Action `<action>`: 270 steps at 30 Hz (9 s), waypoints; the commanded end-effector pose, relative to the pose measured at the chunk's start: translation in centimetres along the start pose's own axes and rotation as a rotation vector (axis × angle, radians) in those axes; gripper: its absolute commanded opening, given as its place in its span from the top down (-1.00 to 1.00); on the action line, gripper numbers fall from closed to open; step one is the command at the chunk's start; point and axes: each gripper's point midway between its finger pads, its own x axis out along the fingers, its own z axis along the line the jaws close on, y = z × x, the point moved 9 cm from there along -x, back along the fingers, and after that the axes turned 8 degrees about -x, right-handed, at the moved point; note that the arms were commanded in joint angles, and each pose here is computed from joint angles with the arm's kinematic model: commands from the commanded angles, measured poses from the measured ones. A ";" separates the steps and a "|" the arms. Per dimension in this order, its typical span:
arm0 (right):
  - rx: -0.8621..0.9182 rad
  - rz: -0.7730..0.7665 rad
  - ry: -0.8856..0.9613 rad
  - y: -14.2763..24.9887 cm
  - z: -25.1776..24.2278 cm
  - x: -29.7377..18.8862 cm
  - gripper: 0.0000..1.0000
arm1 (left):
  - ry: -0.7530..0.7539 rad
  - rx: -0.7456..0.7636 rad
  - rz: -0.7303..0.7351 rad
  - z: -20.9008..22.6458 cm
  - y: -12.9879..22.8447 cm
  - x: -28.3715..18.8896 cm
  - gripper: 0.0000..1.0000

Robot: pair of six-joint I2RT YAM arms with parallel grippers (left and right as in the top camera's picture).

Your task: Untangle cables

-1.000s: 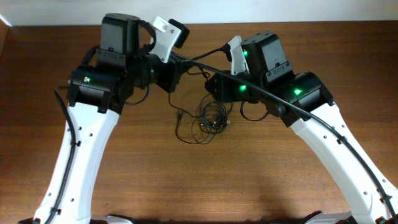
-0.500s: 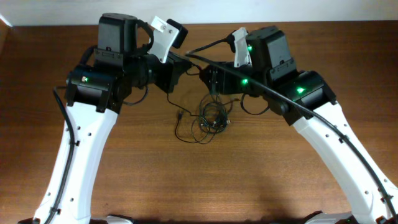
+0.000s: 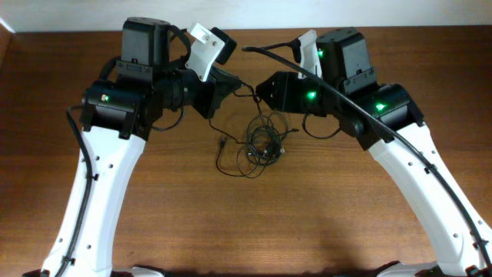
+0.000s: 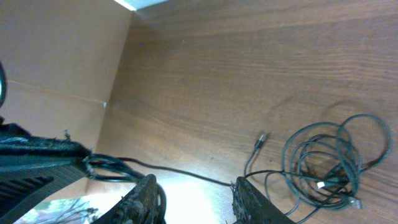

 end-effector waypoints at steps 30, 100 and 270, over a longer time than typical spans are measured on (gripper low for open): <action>0.117 0.049 -0.093 0.3 0.7 0.0 0.88 | -0.024 0.033 -0.017 0.0 -0.3 -0.4 1.00; 0.126 0.061 -0.075 0.5 0.5 0.0 0.92 | -0.067 -0.147 -0.058 1.6 -0.6 -1.3 1.00; -0.208 0.194 -0.901 1.5 3.6 -1.3 0.92 | 0.331 -0.071 -0.072 1.5 1.3 -4.6 -0.68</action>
